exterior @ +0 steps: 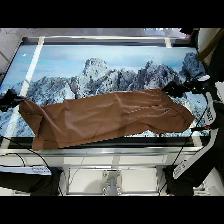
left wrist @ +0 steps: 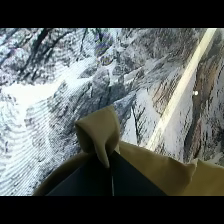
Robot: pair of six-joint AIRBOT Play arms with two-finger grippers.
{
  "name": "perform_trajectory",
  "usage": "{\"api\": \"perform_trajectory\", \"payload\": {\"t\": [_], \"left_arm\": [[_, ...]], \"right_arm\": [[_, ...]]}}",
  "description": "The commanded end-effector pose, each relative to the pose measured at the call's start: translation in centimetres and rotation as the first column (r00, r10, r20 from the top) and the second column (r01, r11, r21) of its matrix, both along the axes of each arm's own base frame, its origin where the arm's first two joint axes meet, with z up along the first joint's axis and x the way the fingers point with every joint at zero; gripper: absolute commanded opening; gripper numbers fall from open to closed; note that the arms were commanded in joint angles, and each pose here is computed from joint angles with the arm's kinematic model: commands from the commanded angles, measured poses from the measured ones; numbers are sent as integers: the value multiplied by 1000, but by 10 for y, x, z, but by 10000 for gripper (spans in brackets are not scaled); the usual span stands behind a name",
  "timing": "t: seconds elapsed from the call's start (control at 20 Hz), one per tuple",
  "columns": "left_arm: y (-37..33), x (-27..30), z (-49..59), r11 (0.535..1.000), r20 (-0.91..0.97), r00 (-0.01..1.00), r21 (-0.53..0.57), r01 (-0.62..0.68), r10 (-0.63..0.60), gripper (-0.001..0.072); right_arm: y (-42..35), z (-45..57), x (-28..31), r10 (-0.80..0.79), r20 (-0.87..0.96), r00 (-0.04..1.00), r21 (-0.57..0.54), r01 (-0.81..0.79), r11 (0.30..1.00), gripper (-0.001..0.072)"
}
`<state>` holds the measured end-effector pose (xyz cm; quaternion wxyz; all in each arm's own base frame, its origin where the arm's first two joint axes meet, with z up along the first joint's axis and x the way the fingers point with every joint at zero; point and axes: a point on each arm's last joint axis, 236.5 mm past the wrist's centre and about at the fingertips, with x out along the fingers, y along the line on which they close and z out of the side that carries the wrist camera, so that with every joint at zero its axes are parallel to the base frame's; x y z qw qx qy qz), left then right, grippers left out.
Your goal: Fold the clothes and pants, and hang the long-sleeved shirts on hangers.
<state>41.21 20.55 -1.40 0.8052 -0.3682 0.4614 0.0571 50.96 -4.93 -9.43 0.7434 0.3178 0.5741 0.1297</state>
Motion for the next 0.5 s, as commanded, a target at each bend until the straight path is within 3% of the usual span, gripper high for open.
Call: {"api": "perform_trajectory", "payload": {"t": [0.0, 0.1, 0.15, 0.2, 0.45], "left_arm": [[0, 1, 1, 1000, 1, 1000, 1, -2, 2, 9], [0, 1, 1, 1000, 1, 1000, 2, -1, 1, 10], [0, 1, 1, 1000, 2, 1000, 2, -1, 1, 10], [0, 1, 1, 1000, 2, 1000, 2, -2, 2, 10], [-2, 11, 25, 999, 63, 998, 49, 8, -11, 9]], "right_arm": [[15, -7, 1, 52, -14, 999, -10, -53, 999, 447], [13, -10, 1, 58, -16, 998, -31, -58, 998, 425], [13, -10, 3, 53, -11, 999, -33, -54, 998, 275], [11, -9, 5, 46, -2, 999, -38, -46, 998, 63], [-17, 41, 13, 16, 52, 999, -82, -11, 997, 43]]}}
